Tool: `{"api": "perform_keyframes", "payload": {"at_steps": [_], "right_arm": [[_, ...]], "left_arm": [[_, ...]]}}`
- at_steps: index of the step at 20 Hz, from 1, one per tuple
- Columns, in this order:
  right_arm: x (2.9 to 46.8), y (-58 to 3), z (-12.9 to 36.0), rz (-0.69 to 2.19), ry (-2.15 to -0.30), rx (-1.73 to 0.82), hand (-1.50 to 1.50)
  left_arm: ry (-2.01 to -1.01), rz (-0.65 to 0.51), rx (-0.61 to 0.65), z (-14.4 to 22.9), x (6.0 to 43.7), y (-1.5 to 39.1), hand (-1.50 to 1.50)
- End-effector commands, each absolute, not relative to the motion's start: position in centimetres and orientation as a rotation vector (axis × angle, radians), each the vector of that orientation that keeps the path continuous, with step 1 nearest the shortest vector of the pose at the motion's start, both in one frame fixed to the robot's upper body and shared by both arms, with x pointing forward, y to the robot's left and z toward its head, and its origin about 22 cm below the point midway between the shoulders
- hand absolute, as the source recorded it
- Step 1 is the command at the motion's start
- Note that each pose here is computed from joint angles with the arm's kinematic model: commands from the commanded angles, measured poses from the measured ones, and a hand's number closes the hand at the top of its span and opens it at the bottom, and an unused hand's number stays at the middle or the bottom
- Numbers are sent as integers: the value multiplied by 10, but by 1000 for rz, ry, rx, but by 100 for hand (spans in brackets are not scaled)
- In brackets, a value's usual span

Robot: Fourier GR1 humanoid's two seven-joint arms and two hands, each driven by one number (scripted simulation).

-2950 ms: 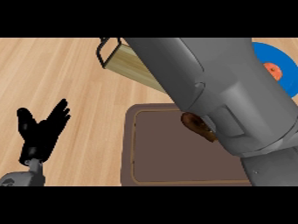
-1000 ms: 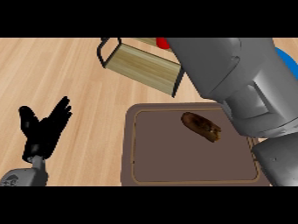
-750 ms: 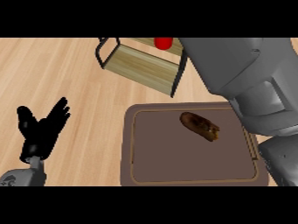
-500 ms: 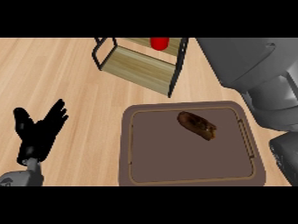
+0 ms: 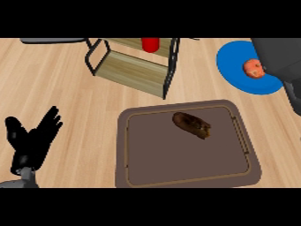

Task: Pick the can from the tray and place it in the tiered shelf

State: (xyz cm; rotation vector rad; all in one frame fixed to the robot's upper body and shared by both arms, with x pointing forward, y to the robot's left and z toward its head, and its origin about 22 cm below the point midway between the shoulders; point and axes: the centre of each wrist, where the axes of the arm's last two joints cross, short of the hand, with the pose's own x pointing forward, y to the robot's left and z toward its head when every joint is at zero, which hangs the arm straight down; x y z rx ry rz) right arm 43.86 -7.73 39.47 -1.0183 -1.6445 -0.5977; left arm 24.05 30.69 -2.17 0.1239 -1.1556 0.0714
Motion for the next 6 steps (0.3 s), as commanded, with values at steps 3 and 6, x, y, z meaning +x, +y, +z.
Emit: {"api": "perform_keyframes", "payload": {"at_steps": [3, 6], "right_arm": [[428, -99, 393, -692, -1588, -910, -150], [412, -106, 407, -648, -1635, -873, -150]], "left_arm": [[-1089, 95, 133, -43, 213, 314, 0], [-1069, 135, 138, -36, 228, 322, 0]]}}
